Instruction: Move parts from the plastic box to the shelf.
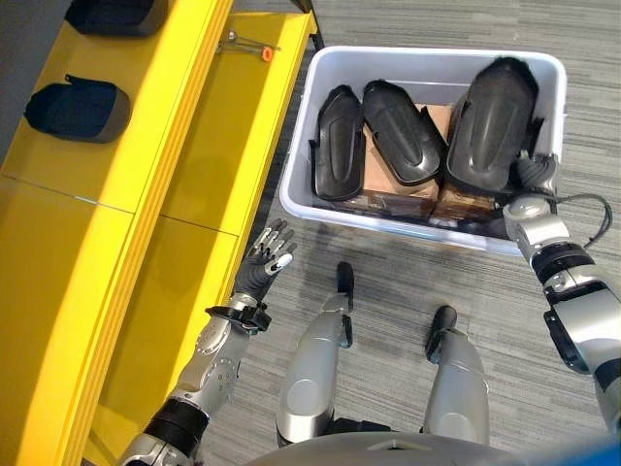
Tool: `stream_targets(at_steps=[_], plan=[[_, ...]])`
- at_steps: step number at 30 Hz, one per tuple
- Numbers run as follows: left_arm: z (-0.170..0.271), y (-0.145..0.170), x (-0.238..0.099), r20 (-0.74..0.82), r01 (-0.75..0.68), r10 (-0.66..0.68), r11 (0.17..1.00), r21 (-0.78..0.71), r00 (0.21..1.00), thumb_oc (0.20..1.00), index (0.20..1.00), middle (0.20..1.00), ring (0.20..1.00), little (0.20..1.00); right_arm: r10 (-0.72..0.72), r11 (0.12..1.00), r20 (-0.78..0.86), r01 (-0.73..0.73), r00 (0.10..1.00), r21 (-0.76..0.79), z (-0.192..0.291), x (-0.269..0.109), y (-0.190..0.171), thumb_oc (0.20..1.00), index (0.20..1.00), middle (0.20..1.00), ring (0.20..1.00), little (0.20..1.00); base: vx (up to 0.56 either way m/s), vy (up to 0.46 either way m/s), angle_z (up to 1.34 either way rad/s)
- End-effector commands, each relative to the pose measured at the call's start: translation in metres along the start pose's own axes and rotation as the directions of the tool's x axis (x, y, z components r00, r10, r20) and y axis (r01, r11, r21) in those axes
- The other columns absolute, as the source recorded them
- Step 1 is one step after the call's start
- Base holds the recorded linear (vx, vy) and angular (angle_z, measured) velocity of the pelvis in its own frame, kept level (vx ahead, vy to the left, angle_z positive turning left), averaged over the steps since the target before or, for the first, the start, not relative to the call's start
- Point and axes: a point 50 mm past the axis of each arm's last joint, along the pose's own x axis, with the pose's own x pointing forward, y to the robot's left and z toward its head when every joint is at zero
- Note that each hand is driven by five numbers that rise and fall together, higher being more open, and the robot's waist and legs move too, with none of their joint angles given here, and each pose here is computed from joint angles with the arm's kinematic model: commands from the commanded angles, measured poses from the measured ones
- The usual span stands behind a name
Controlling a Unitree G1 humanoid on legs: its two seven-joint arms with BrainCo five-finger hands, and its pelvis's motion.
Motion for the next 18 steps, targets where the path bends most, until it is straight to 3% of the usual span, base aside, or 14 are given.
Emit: stream_targets(at_steps=[1, 10, 14, 18], plan=[[0.020, -0.002, 0.002, 0.077, 0.059, -0.063, 0.996, 0.060, 0.995, 1.000, 1.000, 1.000, 1.000, 1.000, -0.138, 0.986, 0.248, 0.109, 0.959, 0.128, 0.059, 0.010, -0.022, 0.200, 0.200, 0.200, 0.200, 0.200, -0.02, -0.065, -0.08], [0.006, 0.012, -0.011, 0.034, 0.011, -0.013, 0.999, 0.052, 0.999, 1.000, 1.000, 1.000, 1.000, 1.000, -0.111, 0.984, 0.307, 0.063, 0.945, 0.165, 0.069, -0.002, -0.019, 0.200, 0.200, 0.200, 0.200, 0.200, 0.08, -0.035, -0.06], [-0.002, 0.021, -0.019, 0.006, -0.032, 0.032, 0.998, 0.046, 0.999, 1.000, 1.000, 1.000, 1.000, 1.000, 0.086, 0.960, 0.359, -0.174, 0.929, 0.219, 0.077, -0.014, -0.001, 0.200, 0.200, 0.200, 0.200, 0.200, 0.14, 0.073, 0.08], [-0.004, 0.029, -0.028, 0.007, -0.096, 0.096, 0.995, 0.038, 0.995, 1.000, 1.000, 1.000, 1.000, 1.000, 0.389, 0.810, 0.410, -0.518, 0.825, 0.275, 0.085, -0.054, 0.042, 0.200, 0.200, 0.200, 0.200, 0.200, 0.19, 0.188, 0.11]])
